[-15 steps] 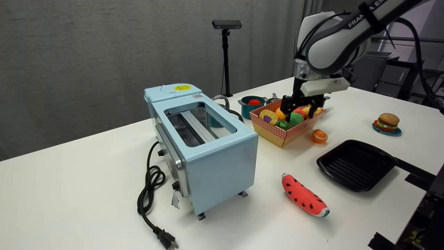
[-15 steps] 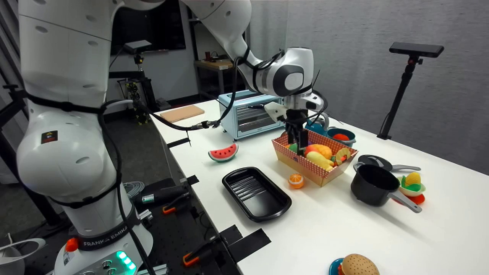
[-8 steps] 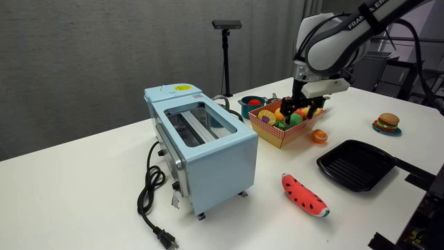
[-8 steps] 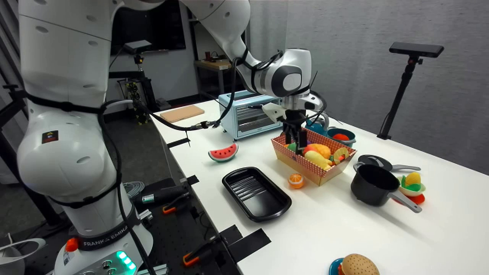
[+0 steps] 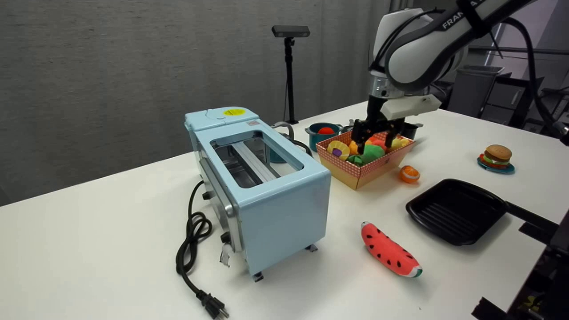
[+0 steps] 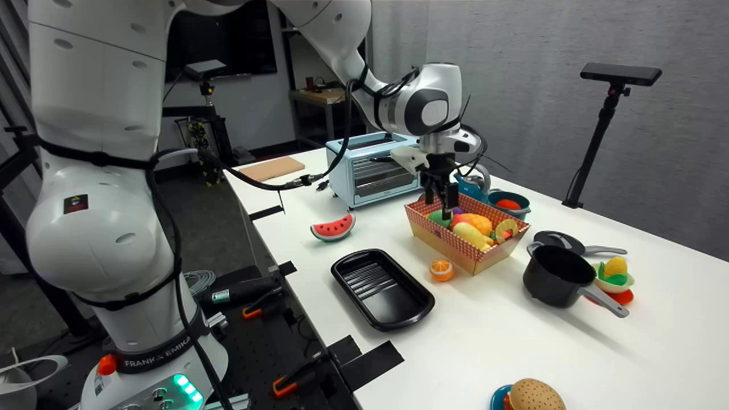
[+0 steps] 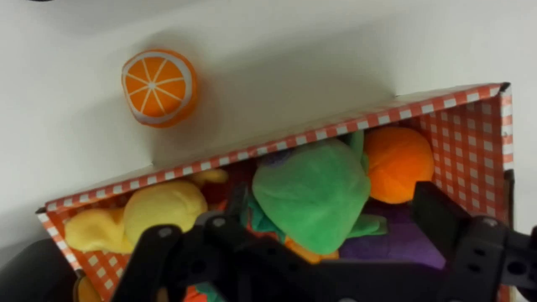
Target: Remove the green plush toy from the box
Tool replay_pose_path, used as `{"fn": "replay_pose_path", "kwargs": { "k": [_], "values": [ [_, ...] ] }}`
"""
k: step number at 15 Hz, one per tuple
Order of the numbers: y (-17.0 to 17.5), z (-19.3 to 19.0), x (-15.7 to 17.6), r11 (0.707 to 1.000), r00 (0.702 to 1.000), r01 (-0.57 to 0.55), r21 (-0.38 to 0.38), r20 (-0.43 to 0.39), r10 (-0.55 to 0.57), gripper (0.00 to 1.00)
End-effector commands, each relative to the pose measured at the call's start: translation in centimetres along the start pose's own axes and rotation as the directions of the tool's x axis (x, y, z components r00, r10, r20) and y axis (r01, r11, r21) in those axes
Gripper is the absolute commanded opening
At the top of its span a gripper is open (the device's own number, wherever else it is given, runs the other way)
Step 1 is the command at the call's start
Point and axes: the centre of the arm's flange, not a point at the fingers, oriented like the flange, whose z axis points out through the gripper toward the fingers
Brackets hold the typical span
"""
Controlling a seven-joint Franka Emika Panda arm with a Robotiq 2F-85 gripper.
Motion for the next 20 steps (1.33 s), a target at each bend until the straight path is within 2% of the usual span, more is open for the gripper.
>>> {"fn": "replay_pose_path", "kwargs": {
  "k": [1, 9, 18, 19, 20],
  "values": [
    [-0.9, -1.4, 2.4, 1.0, 1.0, 0.022, 0.016, -0.001, -0.022, 1.0],
    [-1.2, -0.3, 4.2, 1.0, 0.999, 0.03, 0.003, 0.013, -0.03, 1.0],
    [-1.5, 1.7, 3.3, 1.0, 1.0, 0.014, -0.028, 0.021, -0.014, 1.0],
    [-1.6, 1.8, 3.1, 1.0, 1.0, 0.017, -0.025, 0.022, -0.016, 0.92],
    [-1.6, 1.8, 3.1, 1.0, 1.0, 0.018, -0.022, 0.024, -0.018, 0.74]
  ]
}}
